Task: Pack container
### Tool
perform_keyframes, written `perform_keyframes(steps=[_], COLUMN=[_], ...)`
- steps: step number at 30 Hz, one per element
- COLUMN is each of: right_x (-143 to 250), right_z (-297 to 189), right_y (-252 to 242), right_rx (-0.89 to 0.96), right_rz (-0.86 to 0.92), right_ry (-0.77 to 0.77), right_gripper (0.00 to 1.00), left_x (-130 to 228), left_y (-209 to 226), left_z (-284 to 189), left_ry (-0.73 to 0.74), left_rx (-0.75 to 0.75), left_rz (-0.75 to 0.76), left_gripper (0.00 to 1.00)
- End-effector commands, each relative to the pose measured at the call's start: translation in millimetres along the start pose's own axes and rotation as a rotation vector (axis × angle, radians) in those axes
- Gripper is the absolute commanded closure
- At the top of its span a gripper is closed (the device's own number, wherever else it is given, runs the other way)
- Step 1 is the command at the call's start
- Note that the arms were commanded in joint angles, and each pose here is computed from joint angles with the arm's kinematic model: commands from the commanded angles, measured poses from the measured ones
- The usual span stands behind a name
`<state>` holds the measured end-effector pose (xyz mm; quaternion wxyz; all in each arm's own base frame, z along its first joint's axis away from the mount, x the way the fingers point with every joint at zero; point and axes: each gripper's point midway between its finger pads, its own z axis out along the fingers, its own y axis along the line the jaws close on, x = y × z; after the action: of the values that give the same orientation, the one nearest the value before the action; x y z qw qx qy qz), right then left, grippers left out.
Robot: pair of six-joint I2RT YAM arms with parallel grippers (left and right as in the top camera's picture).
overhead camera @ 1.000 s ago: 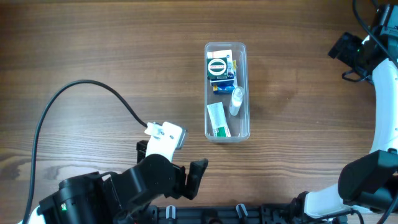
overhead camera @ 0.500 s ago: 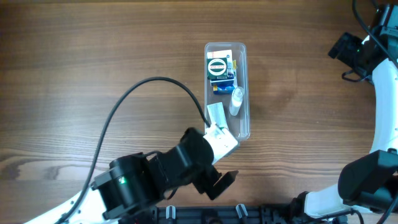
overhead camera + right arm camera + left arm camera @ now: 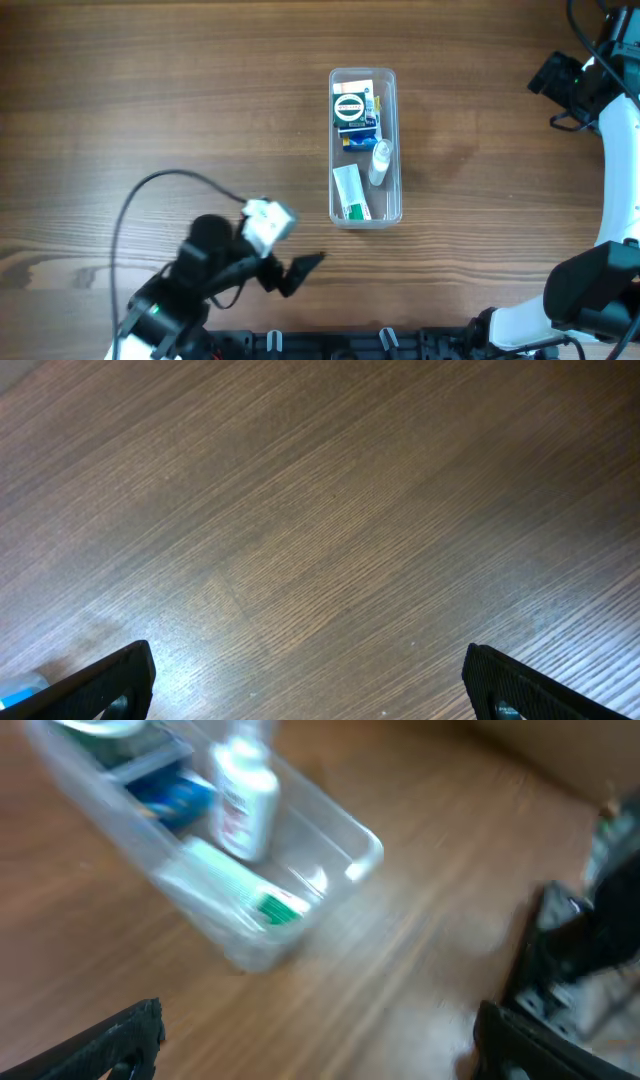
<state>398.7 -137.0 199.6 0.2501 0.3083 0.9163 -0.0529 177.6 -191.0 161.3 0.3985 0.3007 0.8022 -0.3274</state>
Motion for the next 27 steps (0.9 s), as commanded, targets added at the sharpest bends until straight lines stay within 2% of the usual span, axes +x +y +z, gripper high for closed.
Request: perform_keyframes(steps=[1, 8, 14, 21, 27], right_x=[3, 3, 3, 3, 3], right_z=[5, 5, 5, 5, 5], right_y=[0, 0, 0, 0, 0], right_rx=[0.0, 0.0, 0.0, 0.0, 0.0], right_rz=[0.003, 0.003, 0.003, 0.004, 0.003], right_ry=[0.016, 0.016, 0.016, 0.015, 0.016], right_gripper=[0.0, 0.01, 0.0, 0.0, 0.0], left_x=[-5, -14, -27, -37, -39], left_y=[13, 50, 66, 72, 76], left_z=[-22, -50, -61, -78, -83], left_ry=[-0.127, -0.326, -0.481, -0.592, -0.617], left_rx=[-0.039, -0.222, -0.303, -0.374, -0.424], left_rz=[0.007, 0.037, 0.12, 0.193, 0.26], left_gripper=[0.0, 0.0, 0.0, 0.0, 0.0])
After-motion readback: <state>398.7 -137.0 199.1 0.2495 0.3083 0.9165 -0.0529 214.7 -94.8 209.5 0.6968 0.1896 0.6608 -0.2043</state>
